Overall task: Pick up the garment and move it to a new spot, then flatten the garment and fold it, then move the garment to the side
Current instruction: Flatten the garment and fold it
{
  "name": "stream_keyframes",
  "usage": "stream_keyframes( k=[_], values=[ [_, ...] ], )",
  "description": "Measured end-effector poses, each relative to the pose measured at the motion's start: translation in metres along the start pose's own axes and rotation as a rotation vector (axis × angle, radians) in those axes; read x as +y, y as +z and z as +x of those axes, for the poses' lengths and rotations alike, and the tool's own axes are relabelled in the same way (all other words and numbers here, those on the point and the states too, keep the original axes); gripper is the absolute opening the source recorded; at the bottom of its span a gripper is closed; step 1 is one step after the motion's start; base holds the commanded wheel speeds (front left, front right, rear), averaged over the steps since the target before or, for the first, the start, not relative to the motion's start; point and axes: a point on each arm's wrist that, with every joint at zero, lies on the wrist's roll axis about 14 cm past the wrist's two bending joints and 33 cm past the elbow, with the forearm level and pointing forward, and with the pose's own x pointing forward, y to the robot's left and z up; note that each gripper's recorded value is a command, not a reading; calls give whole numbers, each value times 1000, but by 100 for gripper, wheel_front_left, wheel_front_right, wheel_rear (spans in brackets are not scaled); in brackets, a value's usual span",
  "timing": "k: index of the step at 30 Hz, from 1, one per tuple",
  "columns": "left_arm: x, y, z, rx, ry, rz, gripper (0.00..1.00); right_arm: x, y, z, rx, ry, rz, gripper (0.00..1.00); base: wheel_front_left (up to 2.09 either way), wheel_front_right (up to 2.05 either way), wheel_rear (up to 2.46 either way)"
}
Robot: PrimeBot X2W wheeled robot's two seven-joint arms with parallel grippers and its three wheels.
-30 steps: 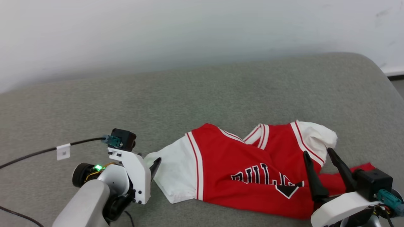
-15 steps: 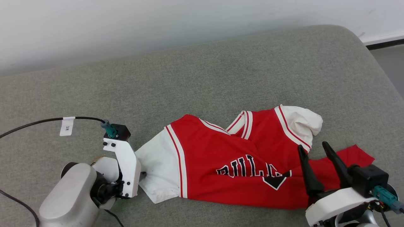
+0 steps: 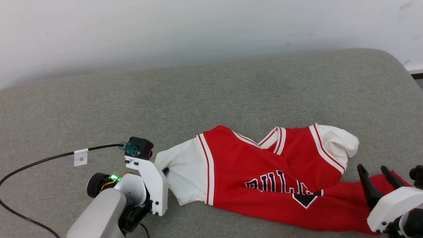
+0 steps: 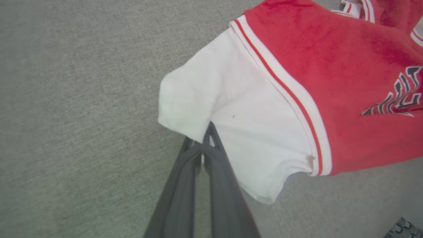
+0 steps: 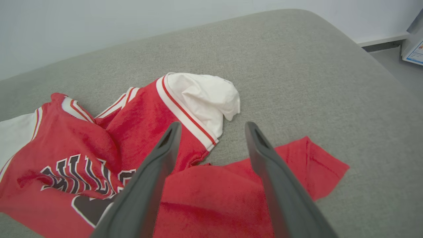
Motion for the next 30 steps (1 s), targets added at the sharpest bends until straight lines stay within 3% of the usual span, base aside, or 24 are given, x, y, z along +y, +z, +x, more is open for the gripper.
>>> stream_keyframes(
  k=[1,15,26,27,28,29,30],
  values=[
    [-2,13,-10,-67,1,14,0,-11,-8,8,97,-9,27,100,0,0,0],
    [-3,57,-11,-216,-23,59,0,-28,2,85,441,-9,-19,100,0,0,0],
    [20,50,6,-201,-1,46,0,-16,-62,118,767,-18,37,100,0,0,0],
    [21,48,6,-196,1,43,0,-15,-66,118,787,-19,44,45,0,0,0],
    [22,47,7,-192,4,42,0,-14,-67,119,801,-21,46,28,0,0,0],
    [23,46,6,-191,6,41,0,-13,-68,119,813,-23,44,0,0,0,0],
    [23,46,6,-192,7,42,0,-11,-69,119,824,-20,48,0,0,0,0]
  ],
)
